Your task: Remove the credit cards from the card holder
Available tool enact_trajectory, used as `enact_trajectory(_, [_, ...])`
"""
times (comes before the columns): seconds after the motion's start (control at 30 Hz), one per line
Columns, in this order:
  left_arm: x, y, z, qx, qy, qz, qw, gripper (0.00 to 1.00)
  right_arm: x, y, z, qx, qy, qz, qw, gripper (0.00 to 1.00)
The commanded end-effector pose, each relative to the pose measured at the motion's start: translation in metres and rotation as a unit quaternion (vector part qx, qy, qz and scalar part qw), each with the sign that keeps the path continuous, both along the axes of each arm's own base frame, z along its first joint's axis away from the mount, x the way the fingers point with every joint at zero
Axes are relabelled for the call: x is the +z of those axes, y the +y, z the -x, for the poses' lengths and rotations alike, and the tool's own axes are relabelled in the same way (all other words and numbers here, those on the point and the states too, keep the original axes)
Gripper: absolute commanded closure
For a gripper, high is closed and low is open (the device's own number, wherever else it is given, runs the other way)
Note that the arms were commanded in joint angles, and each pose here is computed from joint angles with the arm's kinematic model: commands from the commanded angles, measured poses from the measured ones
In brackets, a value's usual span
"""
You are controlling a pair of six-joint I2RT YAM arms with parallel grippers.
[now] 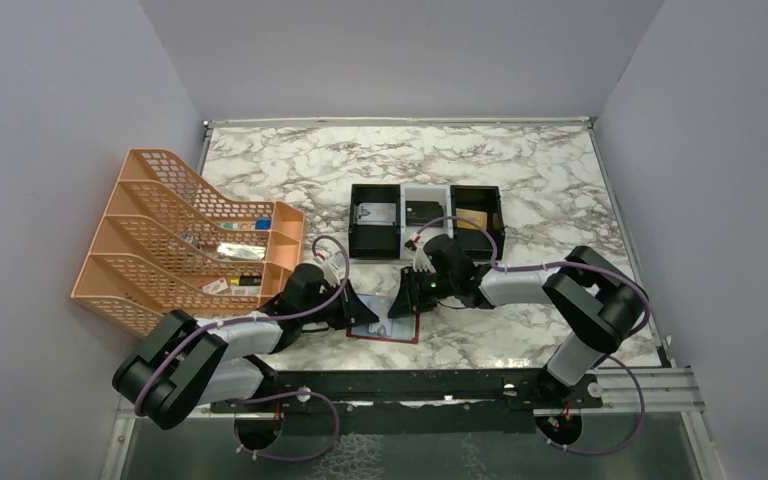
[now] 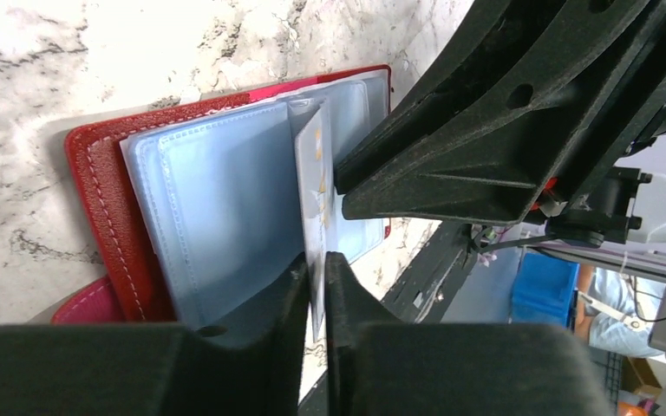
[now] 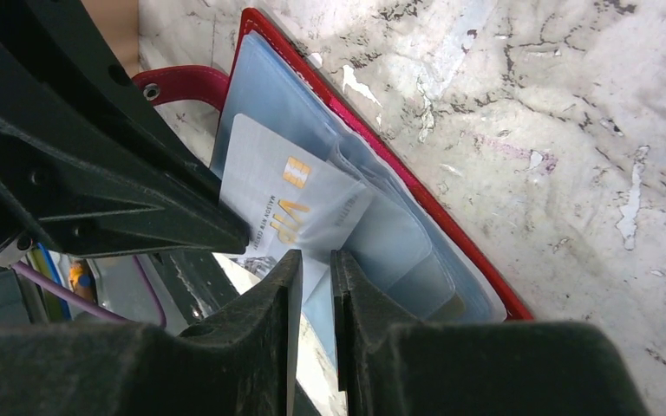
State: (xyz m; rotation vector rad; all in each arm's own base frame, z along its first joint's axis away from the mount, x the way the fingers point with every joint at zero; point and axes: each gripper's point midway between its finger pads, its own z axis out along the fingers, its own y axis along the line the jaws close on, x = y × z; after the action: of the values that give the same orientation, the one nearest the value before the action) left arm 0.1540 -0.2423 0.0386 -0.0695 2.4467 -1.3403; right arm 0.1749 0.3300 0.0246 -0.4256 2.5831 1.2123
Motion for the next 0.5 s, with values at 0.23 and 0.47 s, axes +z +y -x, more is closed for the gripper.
enact_trajectory(0.23, [0.019,-0.004,-0.014,0.017,-0.036,0.011,0.999,1.00,0.002,-0.026,-0.015,-0.035,-0.053,0.072,0.995,0.75])
enact_trajectory(0.47, [0.035,0.020,-0.030,0.065,-0.085,-0.062,0.992,1.00,0.047,-0.051,-0.046,-0.109,-0.147,0.093,0.979,0.53])
